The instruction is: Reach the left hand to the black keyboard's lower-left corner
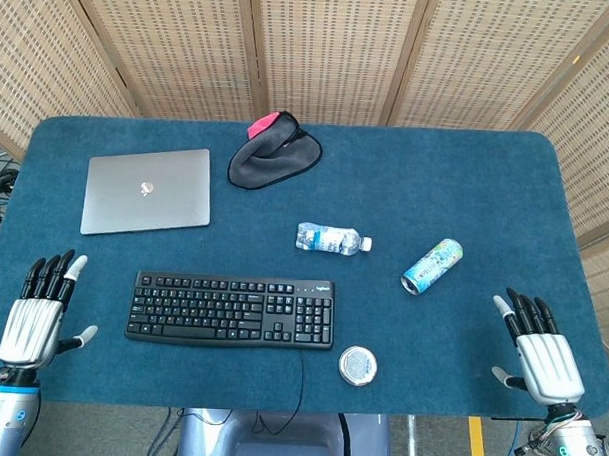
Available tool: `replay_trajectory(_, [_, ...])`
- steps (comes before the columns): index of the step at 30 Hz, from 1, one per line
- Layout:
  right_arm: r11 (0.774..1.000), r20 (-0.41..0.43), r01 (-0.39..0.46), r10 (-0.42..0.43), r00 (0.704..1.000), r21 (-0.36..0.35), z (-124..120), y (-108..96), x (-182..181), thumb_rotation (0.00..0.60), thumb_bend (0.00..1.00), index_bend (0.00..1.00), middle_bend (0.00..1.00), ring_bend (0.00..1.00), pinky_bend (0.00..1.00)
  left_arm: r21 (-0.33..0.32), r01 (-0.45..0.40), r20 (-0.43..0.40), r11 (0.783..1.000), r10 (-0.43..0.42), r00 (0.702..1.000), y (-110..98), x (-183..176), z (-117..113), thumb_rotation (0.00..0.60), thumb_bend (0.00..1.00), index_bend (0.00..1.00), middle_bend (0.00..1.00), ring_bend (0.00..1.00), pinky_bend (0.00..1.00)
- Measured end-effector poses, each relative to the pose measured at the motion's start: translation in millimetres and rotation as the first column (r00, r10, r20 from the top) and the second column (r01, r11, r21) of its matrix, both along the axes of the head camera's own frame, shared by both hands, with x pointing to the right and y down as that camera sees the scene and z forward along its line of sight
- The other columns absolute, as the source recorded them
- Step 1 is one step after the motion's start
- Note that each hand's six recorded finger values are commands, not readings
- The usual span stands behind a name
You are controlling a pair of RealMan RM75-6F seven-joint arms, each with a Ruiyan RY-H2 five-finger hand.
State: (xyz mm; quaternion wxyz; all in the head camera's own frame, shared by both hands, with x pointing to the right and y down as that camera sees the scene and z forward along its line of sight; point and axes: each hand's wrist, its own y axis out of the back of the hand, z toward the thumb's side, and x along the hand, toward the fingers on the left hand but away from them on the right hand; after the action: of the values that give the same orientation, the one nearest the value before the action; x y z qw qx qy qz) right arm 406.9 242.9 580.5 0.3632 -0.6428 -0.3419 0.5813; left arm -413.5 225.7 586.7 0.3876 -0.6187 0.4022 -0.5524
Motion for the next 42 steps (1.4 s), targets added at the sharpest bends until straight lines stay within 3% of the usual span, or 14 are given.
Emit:
replay_trajectory(7, [1.0, 0.004, 0.0, 0.0, 1.0, -0.005, 0.0, 0.5, -0.1, 0.6, 0.02, 0.0, 0.0, 0.0, 0.0, 0.004, -0.001, 0.0, 1.0, 0.001, 1.0, 0.3, 1.3, -1.3, 0.6, 0.15, 0.0, 0.0, 0.01, 0.0])
replay_trajectory(8, [1.0, 0.005, 0.0, 0.0, 1.0, -0.005, -0.2, 0.5, 0.0, 0.6, 0.02, 0.0, 0.0, 0.0, 0.0, 0.003, -0.001, 0.0, 1.0, 0.001, 1.0, 0.6, 1.6, -1.2, 0.6, 0.16, 0.0, 0.02, 0.04, 0.01])
replay_trajectory(10, [1.0, 0.006, -0.001, 0.001, 1.0, -0.004, -0.3, 0.7, 0.4, 0.6, 0.02, 0.0, 0.0, 0.0, 0.0, 0.001, 0.0, 0.0, 1.0, 0.0, 1.0, 1.1, 2.4, -0.4, 0.6, 0.19, 0.0, 0.15, 0.19, 0.09])
replay_trajectory(11, [1.0, 0.007, -0.002, 0.002, 1.0, -0.004, -0.4, 0.7, 0.4, 0.6, 0.02, 0.0, 0.0, 0.0, 0.0, 0.001, 0.003, -0.002, 1.0, -0.003, 1.0, 1.2, 3.1, 0.1, 0.6, 0.22, 0.0, 0.26, 0.29, 0.16])
replay_trajectory(14, [1.0, 0.009, -0.005, 0.005, 1.0, -0.002, -1.1, 0.4, 1.0, 0.6, 0.02, 0.0, 0.0, 0.0, 0.0, -0.007, 0.007, -0.014, 1.0, -0.007, 1.0, 1.6, 5.6, 0.4, 0.6, 0.33, 0.0, 0.45, 0.45, 0.27])
replay_trajectory(17, [1.0, 0.01, -0.008, 0.008, 1.0, 0.0, -2.3, 0.2, 1.5, 0.6, 0.02, 0.0, 0.0, 0.0, 0.0, -0.031, 0.002, -0.032, 1.0, -0.003, 0.999, 1.8, 10.7, 1.9, 0.6, 0.57, 0.0, 0.61, 0.59, 0.35])
replay_trajectory(19, [1.0, 0.011, -0.009, 0.009, 1.0, 0.0, -2.5, 0.0, 1.6, 0.6, 0.02, 0.0, 0.0, 0.0, 0.0, -0.053, -0.007, -0.035, 0.999, 0.005, 0.999, 1.6, 14.5, 3.1, 0.6, 0.7, 0.0, 0.65, 0.62, 0.37])
replay_trajectory(21, [1.0, 0.012, -0.01, 0.01, 1.0, 0.0, -2.3, -0.1, 1.7, 0.6, 0.02, 0.0, 0.0, 0.0, 0.0, -0.085, -0.02, -0.033, 0.996, 0.017, 0.999, 1.3, 19.4, 4.6, 0.6, 0.78, 0.0, 0.66, 0.63, 0.38])
replay_trajectory(27, [1.0, 0.016, -0.011, 0.011, 1.0, 0.001, -3.0, -0.4, 2.0, 0.6, 0.02, 0.0, 0.0, 0.0, 0.0, -0.204, -0.047, -0.051, 0.978, 0.037, 0.998, -1.4, 32.3, 5.9, 0.6, 0.85, 0.0, 0.67, 0.64, 0.38])
replay_trajectory(31, [1.0, 0.017, -0.01, 0.01, 1.0, -0.001, -2.5, -0.2, 1.8, 0.6, 0.02, 0.0, 0.0, 0.0, 0.0, -0.326, -0.057, -0.058, 0.944, 0.04, 0.997, -2.9, 36.3, 8.0, 0.6, 0.86, 0.0, 0.67, 0.64, 0.38])
replay_trajectory(35, [1.0, 0.018, -0.012, 0.012, 1.0, 0.001, -2.8, -0.4, 2.3, 0.6, 0.02, 0.0, 0.0, 0.0, 0.0, -0.465, -0.057, -0.053, 0.883, 0.037, 0.998, -3.3, 38.4, 12.5, 0.6, 0.86, 0.0, 0.67, 0.64, 0.39])
replay_trajectory(42, [1.0, 0.02, -0.016, 0.016, 1.0, -0.001, -3.0, -0.9, 3.2, 0.6, 0.02, 0.0, 0.0, 0.0, 0.0, -0.615, -0.055, -0.029, 0.786, 0.048, 0.998, -7.3, 43.7, 22.1, 0.6, 0.87, 0.0, 0.67, 0.64, 0.39])
